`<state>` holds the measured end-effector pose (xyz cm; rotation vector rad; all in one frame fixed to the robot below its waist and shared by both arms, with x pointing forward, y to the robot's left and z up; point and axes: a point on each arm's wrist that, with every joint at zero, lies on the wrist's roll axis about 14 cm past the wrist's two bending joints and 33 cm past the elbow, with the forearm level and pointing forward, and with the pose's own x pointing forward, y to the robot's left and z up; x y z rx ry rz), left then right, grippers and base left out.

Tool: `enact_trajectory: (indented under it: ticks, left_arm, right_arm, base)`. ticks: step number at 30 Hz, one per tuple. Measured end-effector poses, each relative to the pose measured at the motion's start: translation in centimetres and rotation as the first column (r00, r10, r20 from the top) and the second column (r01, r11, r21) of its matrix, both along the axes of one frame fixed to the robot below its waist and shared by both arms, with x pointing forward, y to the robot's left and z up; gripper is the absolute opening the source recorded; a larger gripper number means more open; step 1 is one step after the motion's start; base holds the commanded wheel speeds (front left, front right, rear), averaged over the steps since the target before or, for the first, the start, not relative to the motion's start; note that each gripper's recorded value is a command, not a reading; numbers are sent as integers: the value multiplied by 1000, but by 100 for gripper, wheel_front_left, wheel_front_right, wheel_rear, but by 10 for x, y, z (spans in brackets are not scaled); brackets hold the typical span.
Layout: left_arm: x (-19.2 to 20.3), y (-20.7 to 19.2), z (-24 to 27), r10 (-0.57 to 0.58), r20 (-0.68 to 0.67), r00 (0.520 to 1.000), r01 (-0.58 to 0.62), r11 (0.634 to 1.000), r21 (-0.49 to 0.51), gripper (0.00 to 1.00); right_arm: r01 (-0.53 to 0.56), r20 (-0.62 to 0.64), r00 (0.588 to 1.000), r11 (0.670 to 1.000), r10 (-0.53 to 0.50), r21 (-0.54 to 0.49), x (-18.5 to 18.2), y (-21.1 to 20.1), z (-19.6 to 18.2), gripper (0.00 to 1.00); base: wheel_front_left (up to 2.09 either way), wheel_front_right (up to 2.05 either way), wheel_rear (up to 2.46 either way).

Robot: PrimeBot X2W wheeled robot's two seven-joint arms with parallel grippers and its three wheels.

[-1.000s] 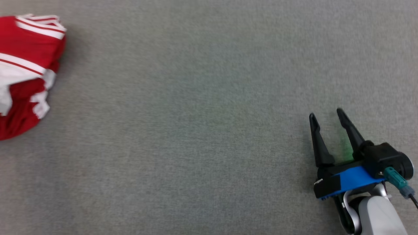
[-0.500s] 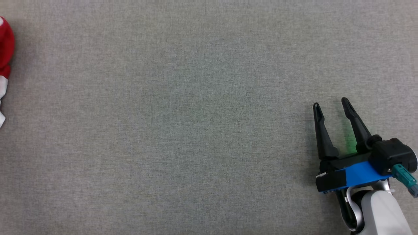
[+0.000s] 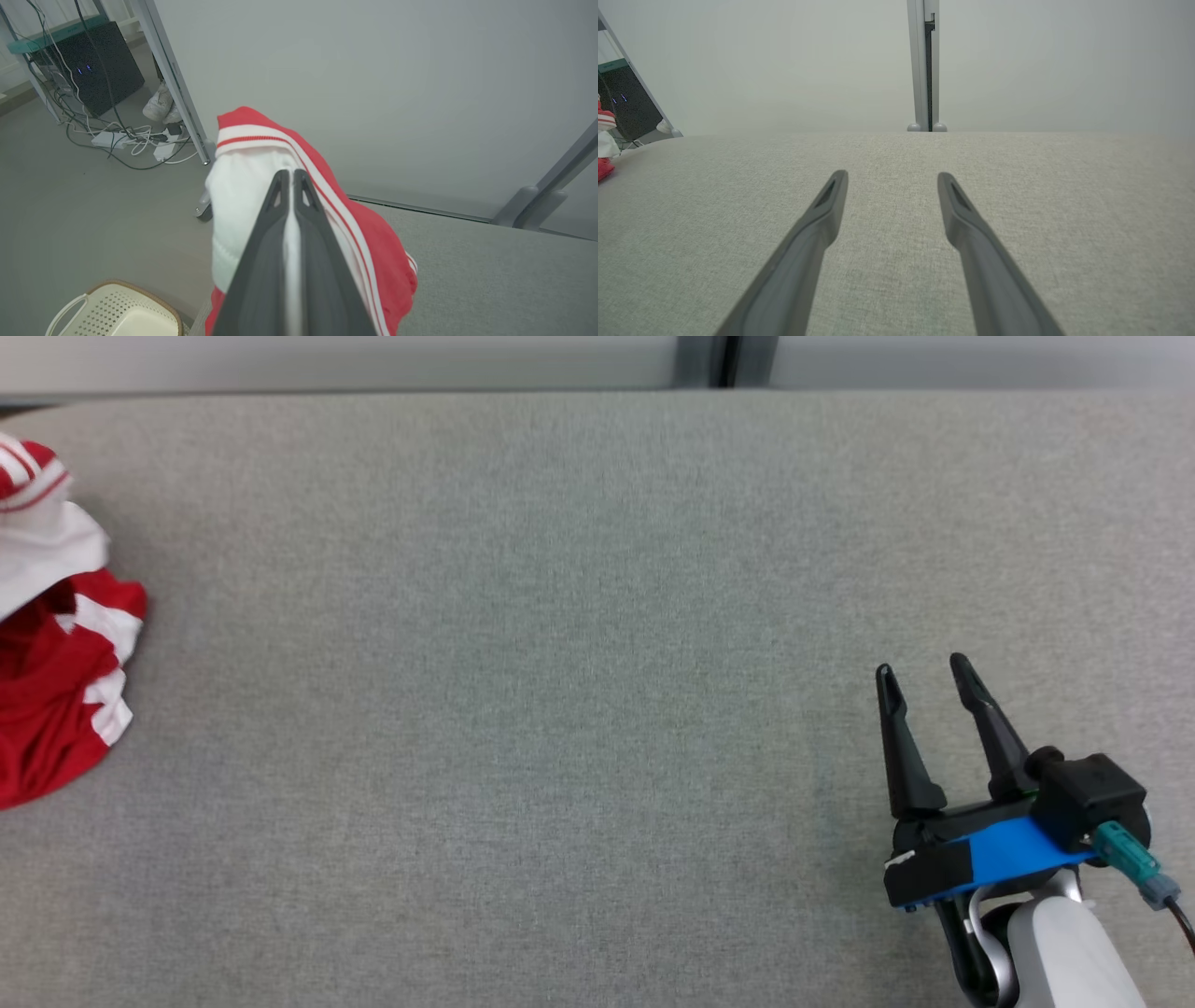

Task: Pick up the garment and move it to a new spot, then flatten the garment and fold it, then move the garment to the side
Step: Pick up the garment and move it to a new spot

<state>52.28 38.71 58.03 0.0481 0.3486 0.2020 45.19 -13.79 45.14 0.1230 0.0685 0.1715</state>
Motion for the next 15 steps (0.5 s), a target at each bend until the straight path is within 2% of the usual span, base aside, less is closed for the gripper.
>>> enact_trajectory:
  ticks: [3, 6, 11, 15]
  left_arm:
    - [4, -21, 58, -77, 126, 989, 72, 996, 44, 0]
    - [6, -55, 114, -181, 241, 954, 159, 981, 107, 0]
    - [3, -136, 191, -378, 390, 839, 332, 925, 182, 0]
    - [1, -205, 213, -515, 436, 738, 482, 854, 195, 0]
  right_arm:
    - [-2, 33, 999, 1000, 2, 18, -6, 2, 14, 100]
    - [5, 55, 998, 999, -7, 33, -15, 0, 25, 100]
    - [40, 76, 996, 998, -43, 39, -31, -13, 35, 100]
    - [79, 87, 993, 996, -81, 34, -41, -27, 41, 100]
  base:
    - [0, 0, 0]
    - [0, 0, 0]
    - [0, 0, 0]
    - [0, 0, 0]
